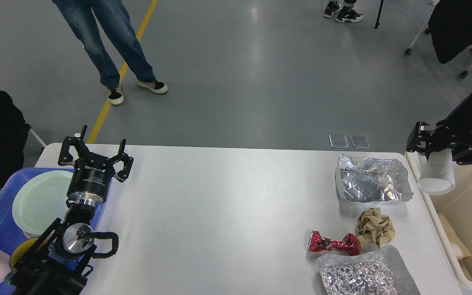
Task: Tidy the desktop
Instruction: 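Lift the paper cup and carry it into the white bin, then open the right gripper to release the paper cup in the bin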
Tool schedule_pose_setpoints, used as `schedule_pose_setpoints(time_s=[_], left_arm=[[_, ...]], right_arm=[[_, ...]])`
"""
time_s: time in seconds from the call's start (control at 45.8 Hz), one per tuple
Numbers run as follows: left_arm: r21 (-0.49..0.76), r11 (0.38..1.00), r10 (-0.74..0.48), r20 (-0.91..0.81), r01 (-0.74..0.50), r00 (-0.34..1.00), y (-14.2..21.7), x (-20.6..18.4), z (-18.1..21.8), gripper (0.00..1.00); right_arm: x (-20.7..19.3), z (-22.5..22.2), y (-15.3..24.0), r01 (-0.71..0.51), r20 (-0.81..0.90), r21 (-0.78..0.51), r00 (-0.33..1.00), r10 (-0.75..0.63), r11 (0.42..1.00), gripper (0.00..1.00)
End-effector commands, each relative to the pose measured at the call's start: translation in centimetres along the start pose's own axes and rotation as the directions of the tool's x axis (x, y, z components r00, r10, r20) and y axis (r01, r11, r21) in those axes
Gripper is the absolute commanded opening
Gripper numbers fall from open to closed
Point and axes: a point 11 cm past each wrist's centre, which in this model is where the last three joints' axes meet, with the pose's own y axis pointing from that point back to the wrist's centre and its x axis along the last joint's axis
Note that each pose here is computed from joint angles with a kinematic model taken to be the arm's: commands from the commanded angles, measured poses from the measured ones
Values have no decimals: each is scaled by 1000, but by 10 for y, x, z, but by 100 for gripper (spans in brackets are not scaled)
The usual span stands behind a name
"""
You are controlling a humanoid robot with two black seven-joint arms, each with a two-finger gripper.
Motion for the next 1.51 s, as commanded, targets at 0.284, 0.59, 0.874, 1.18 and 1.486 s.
schedule_pose_setpoints(time_s=[0.284,0.59,0.874,1.18,1.486], left_arm=[[0,1000,0,0,0,1000,0,0,0,96],[-1,1000,0,0,0,1000,0,0,0,96],[-1,1000,0,0,0,1000,0,0,0,96],[-1,1000,0,0,0,1000,0,0,0,96],[-1,1000,1,0,-1,1000,1,0,0,96]], right_arm=[[60,109,-65,-192,284,-127,933,221,973,0],[72,180,-158,-246,359,-255,874,327,935,0],[12,232,-259,-341,274,-441,830,486,830,0],[-68,225,-325,-417,159,-486,823,546,769,0],[-73,218,-329,-414,167,-478,823,543,775,0]])
